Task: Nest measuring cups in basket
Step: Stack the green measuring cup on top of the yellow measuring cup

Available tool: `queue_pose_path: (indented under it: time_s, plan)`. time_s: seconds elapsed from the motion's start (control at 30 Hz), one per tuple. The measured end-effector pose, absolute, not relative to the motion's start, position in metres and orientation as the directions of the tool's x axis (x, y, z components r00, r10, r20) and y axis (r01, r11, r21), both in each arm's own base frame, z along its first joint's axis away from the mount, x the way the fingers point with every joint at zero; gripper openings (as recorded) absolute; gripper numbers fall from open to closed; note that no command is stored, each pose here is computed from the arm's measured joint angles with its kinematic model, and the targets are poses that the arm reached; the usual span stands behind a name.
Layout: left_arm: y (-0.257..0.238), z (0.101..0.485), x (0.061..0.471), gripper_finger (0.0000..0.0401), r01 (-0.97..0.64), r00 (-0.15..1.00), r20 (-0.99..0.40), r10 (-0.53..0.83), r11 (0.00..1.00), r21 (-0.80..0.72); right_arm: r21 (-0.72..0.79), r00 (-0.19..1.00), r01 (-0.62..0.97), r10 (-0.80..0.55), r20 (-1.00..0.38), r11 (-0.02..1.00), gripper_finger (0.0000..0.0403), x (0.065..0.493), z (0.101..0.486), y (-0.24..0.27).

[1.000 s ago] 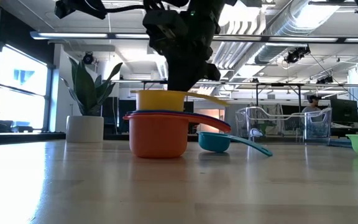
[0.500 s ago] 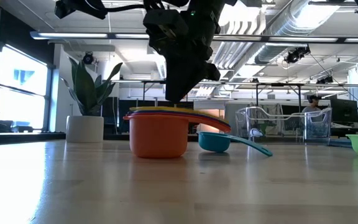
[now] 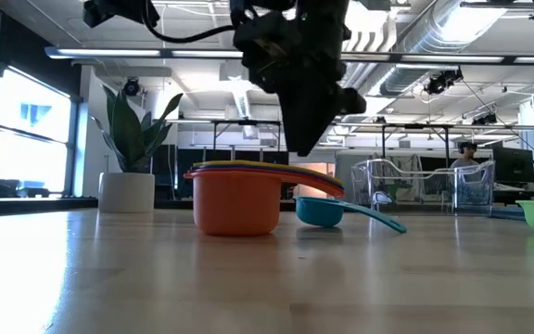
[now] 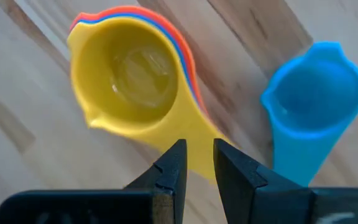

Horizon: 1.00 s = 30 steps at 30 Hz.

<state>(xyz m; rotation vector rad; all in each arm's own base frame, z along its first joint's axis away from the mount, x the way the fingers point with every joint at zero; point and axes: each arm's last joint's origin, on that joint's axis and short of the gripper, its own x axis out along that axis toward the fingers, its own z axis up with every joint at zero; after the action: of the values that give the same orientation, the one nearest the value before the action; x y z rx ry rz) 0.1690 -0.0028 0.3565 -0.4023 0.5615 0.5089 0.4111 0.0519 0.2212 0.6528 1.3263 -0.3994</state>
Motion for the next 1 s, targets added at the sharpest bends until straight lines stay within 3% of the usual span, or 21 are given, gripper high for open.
queue_pose_path:
  time_s: [0.27,0.77,1.0]
  plan:
    - [-0.003,0.356,0.169,0.0049,-0.525,0.733,-0.595,0.33,0.83,-0.186,0.212,0.214,0.723,0.078,-0.974,0.657,0.0071,0.401,0.233,0.071]
    - [-0.005,0.356,0.169,0.0049,-0.444,0.747,-0.613,0.257,0.879,-0.173,-0.092,-0.05,0.883,-0.103,-0.993,0.46,0.0071,0.357,0.234,0.119]
    - [-0.006,0.356,0.17,0.0049,-0.403,0.752,-0.619,0.226,0.901,-0.16,-0.187,-0.141,0.88,-0.137,-0.981,0.436,0.0071,0.345,0.235,0.123]
